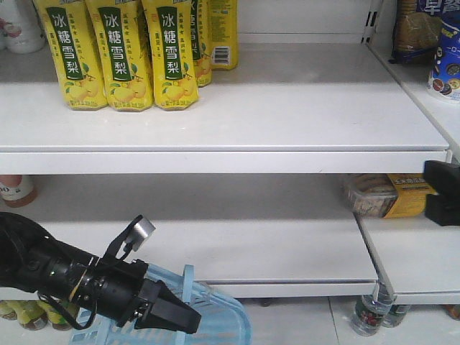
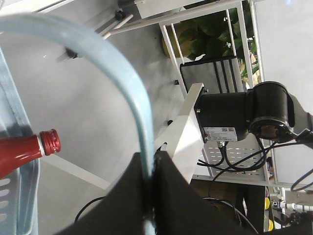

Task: Place coke in basket with both arms

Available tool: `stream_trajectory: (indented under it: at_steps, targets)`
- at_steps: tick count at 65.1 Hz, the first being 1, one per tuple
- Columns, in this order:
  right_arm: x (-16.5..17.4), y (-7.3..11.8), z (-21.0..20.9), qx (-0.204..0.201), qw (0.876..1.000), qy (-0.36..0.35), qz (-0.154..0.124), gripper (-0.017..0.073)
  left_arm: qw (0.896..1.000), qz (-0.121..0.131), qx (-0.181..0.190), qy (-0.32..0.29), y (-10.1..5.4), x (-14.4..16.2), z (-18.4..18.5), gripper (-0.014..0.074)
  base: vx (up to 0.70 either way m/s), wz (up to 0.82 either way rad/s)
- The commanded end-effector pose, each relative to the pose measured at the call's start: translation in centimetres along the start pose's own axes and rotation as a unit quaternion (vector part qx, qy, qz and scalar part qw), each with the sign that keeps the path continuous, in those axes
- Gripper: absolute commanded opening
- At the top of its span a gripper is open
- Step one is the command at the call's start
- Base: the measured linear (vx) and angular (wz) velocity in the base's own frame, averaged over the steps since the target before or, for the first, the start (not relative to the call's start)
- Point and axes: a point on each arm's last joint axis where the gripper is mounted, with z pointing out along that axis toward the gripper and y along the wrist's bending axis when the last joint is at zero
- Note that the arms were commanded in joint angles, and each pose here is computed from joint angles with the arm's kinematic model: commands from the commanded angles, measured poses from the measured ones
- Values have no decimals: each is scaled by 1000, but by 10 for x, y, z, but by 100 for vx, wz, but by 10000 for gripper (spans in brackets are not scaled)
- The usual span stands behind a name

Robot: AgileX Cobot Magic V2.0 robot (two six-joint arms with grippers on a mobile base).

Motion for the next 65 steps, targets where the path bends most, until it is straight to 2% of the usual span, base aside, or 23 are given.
stream_trajectory:
  at_steps: [1, 11, 22, 28, 32, 38, 44, 49, 65]
  targets:
    - [-7, -8, -18, 23, 997, -69, 1, 368, 992, 25, 121, 3, -36, -3, -9, -6, 0, 0]
    - [28, -12, -31, 44, 994, -96, 8, 368, 992, 25, 121, 3, -36, -3, -9, -6, 0, 0]
    - [70, -10, -46, 42, 991, -125, 11, 368, 992, 25, 121, 3, -36, -3, -9, -6, 0, 0]
    - [82, -9, -60, 45, 987, -157, 6, 368, 992, 25, 121, 3, -36, -3, -9, -6, 0, 0]
    - [94, -9, -66, 52, 986, -159, -2, 368, 992, 25, 121, 3, -36, -3, -9, -6, 0, 0]
    - [109, -9, -72, 57, 987, -147, 0, 368, 992, 25, 121, 3, -36, -3, -9, -6, 0, 0]
    - [115, -8, -77, 57, 982, -179, -7, 365, 992, 25, 121, 3, -36, -3, -9, -6, 0, 0]
    - [118, -7, -78, 52, 978, -203, -2, 363, 992, 25, 121, 3, -36, -3, -9, -6, 0, 0]
    - [135, -7, -63, 48, 983, -176, 2, 364, 992, 25, 121, 3, -36, -3, -9, -6, 0, 0]
